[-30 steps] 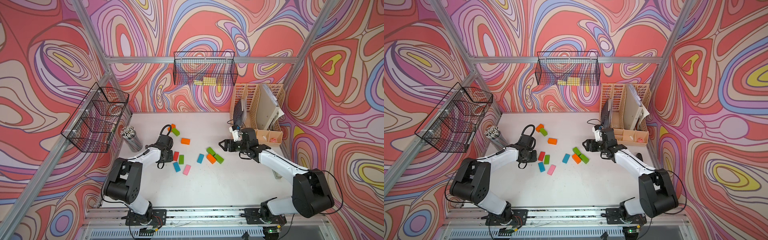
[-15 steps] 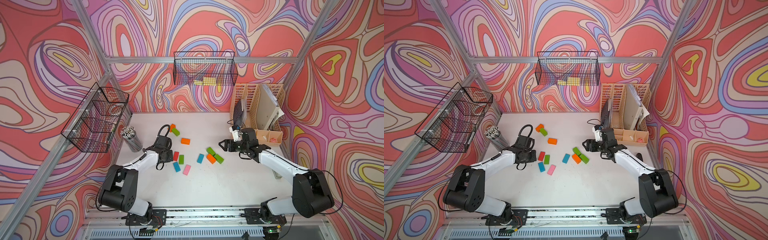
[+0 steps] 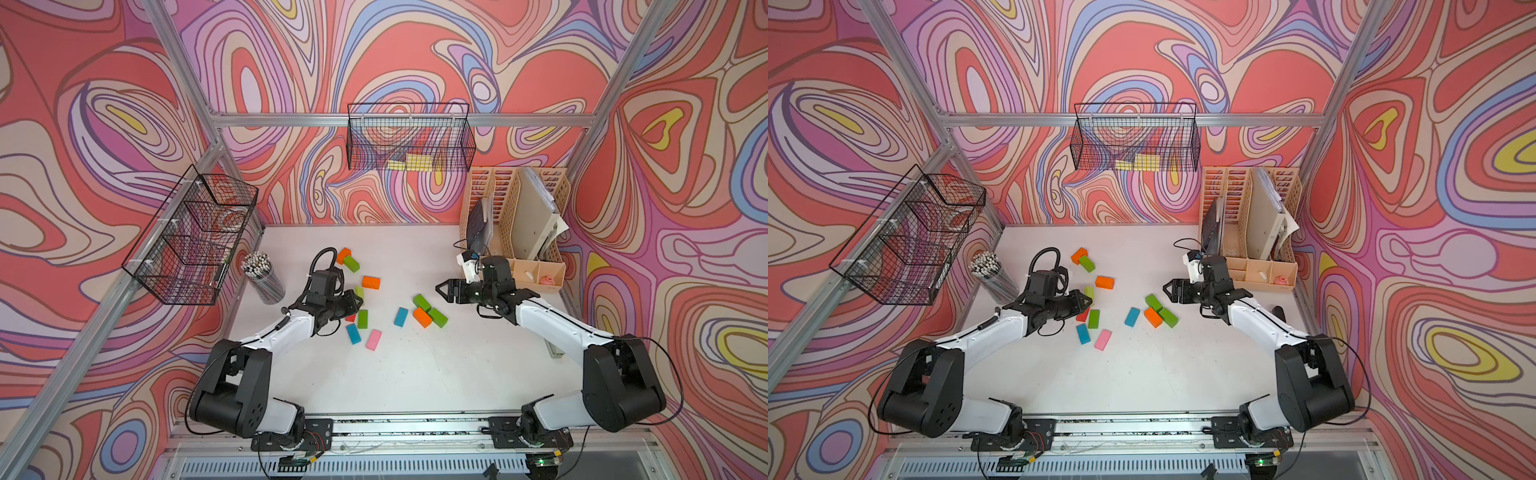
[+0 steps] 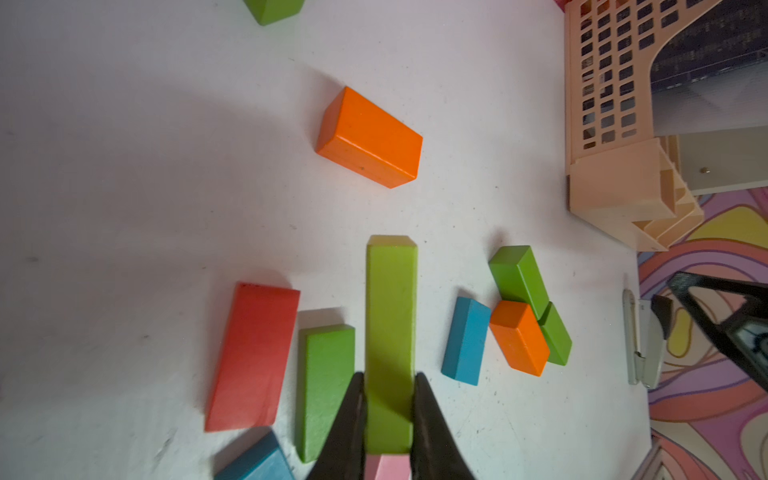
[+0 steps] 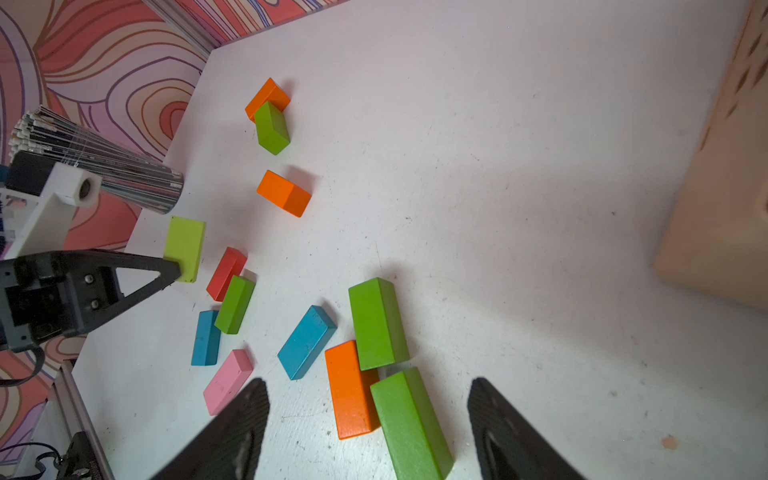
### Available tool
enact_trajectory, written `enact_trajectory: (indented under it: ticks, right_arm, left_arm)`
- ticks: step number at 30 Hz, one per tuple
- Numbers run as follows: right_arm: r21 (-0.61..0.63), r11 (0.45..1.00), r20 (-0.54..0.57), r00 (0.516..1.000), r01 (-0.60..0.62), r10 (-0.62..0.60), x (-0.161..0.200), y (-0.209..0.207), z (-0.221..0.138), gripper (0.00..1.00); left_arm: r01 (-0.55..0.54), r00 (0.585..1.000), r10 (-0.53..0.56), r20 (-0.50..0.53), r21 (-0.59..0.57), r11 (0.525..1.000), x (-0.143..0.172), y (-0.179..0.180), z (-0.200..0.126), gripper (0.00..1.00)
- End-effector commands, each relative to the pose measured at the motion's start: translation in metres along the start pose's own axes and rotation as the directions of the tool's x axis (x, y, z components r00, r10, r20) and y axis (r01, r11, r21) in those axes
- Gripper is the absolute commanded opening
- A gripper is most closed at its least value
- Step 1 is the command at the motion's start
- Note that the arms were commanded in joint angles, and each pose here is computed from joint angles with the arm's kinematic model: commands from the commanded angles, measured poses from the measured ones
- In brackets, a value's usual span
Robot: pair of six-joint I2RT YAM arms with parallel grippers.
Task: Assemble the letter c with building blocks
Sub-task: Place the building block at the center of the board.
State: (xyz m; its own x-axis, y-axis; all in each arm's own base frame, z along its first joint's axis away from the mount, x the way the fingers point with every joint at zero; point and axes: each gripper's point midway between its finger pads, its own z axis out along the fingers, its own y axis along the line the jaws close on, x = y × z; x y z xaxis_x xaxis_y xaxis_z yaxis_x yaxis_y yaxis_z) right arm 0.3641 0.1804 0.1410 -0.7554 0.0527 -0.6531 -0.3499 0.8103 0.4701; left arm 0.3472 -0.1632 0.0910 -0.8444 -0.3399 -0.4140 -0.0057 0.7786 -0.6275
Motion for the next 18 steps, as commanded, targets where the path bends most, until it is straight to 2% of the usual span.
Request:
enact_trajectory:
  ticks: [1,7,18]
  right_arm:
    - [-0.018,1.0,-0.011,1.0,-0.006,0.006,0.004,0.003,0.002,0.79]
    - [-0.016,1.0,-0.001,1.0,-0.005,0.005,0.002,0.004,-0.001,0.79]
    - [-0.018,1.0,-0.002,1.0,-0.007,0.007,0.002,0.005,-0.001,0.79]
  left_arm:
    - [0.022,1.0,-0.019,-0.019,0.135,0.991,-0.006,-0.035,0.013,0.13]
    - [0.075,0.994,-0.059,-0.087,0.2,0.977,0.005,-0.05,0.04,0.13]
    - [0.162,0.981,-0.138,-0.139,0.187,0.969,0.014,-0.043,0.073,0.13]
